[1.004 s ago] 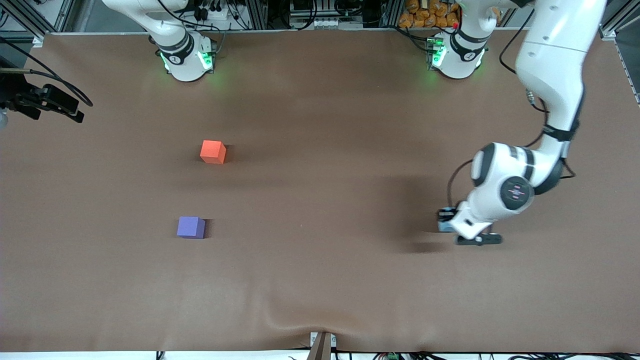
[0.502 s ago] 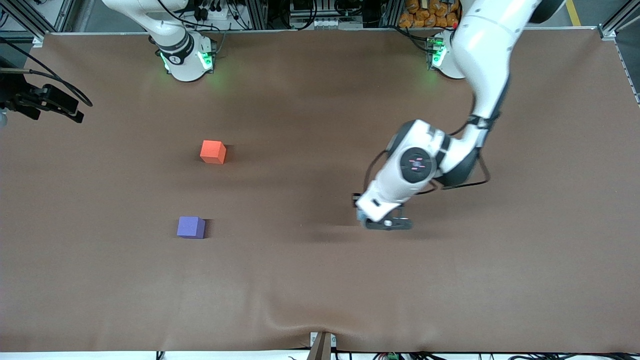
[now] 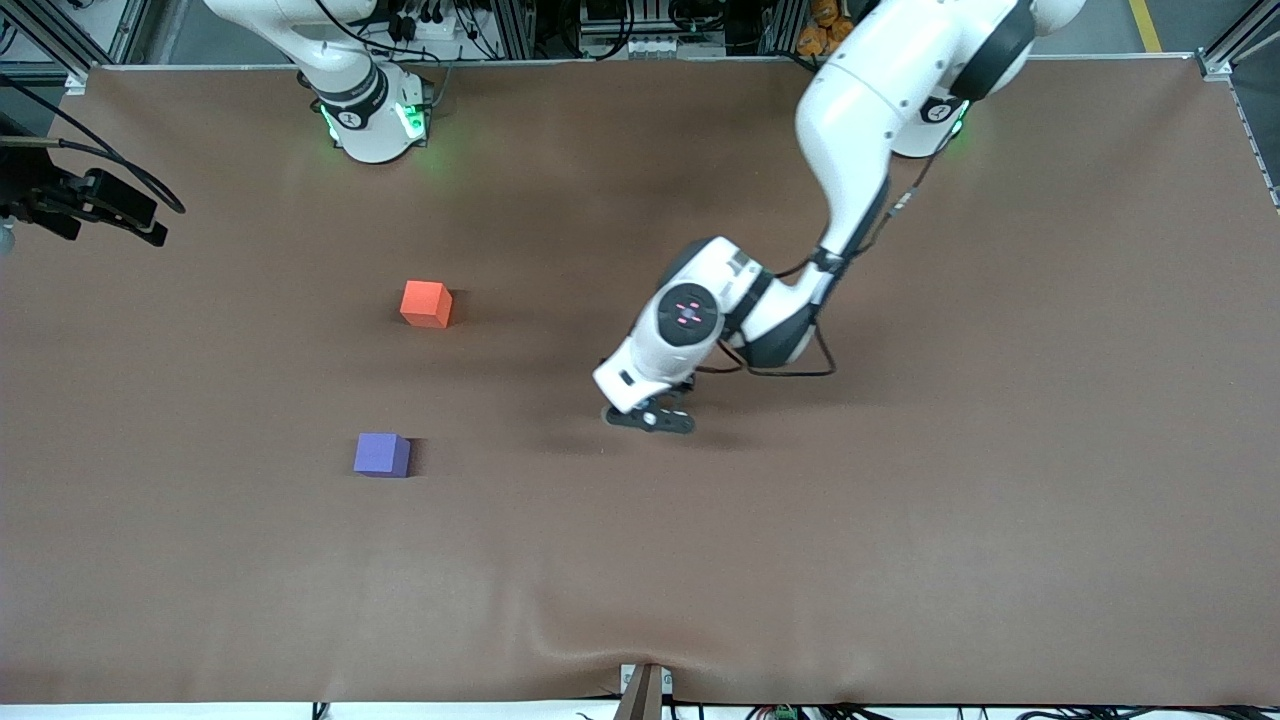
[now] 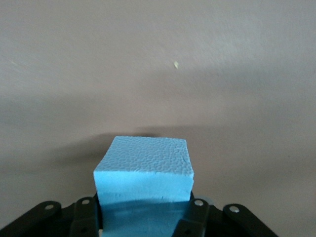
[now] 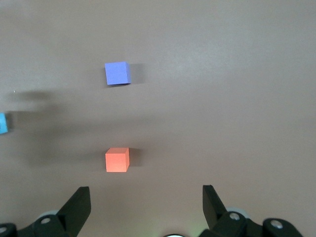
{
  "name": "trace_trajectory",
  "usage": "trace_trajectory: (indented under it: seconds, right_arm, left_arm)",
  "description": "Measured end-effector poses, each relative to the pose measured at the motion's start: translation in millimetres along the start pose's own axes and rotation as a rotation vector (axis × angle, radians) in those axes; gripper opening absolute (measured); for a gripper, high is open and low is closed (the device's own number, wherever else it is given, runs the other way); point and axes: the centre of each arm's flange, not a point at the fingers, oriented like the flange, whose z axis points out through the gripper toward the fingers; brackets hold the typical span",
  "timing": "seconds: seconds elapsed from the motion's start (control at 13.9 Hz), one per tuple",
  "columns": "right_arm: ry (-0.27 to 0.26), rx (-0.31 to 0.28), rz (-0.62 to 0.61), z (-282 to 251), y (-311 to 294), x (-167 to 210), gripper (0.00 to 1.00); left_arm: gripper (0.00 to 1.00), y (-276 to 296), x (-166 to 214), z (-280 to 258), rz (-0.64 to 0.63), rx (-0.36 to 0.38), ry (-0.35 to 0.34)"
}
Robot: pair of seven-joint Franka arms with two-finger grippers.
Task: Place blue block between orange and purple blocks
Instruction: 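Carry the blue cube with the left gripper to mid-table, set down, then open the left gripper and withdraw while the right gripper reaches the cube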
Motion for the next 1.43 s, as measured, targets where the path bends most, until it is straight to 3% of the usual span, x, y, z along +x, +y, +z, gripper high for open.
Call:
trace_trajectory:
  seconds: [0.36, 0.43, 0.72, 1.08, 1.29, 1.43]
  right_arm:
    - [0.002, 0.0, 0.0, -0.2, -0.1, 0.1, 1.0]
    - [0.002, 0.0, 0.0, -0.3, -0.1, 0.1, 1.0]
    - [0.002, 0.0, 0.0, -0.3, -0.1, 0.2, 1.0]
    - [0.003, 0.0, 0.0, -0.6, -0.2, 0.2, 1.0]
    - [0.004, 0.002, -0.001, -0.5, -0.9, 0.4, 1.0]
    - [0.006, 0.034, -0.012, 1.3, -9.1, 2.5, 1.0]
  left_arm:
    - [0.58, 2.1, -10.9, 38.0, 0.008, 0.032, -0.039]
    - [0.63, 6.9, -14.6, 38.7, 0.014, 0.035, -0.042]
    - [1.0, 27.7, -21.9, 25.0, -0.054, 0.019, -0.021]
    - [1.0, 9.3, 6.2, -130.2, -0.097, 0.02, 0.066]
    - [1.0, -46.9, 22.9, -228.7, -0.179, 0.043, 0.092]
    - [1.0, -104.7, 33.0, -282.8, -0.262, 0.068, 0.08]
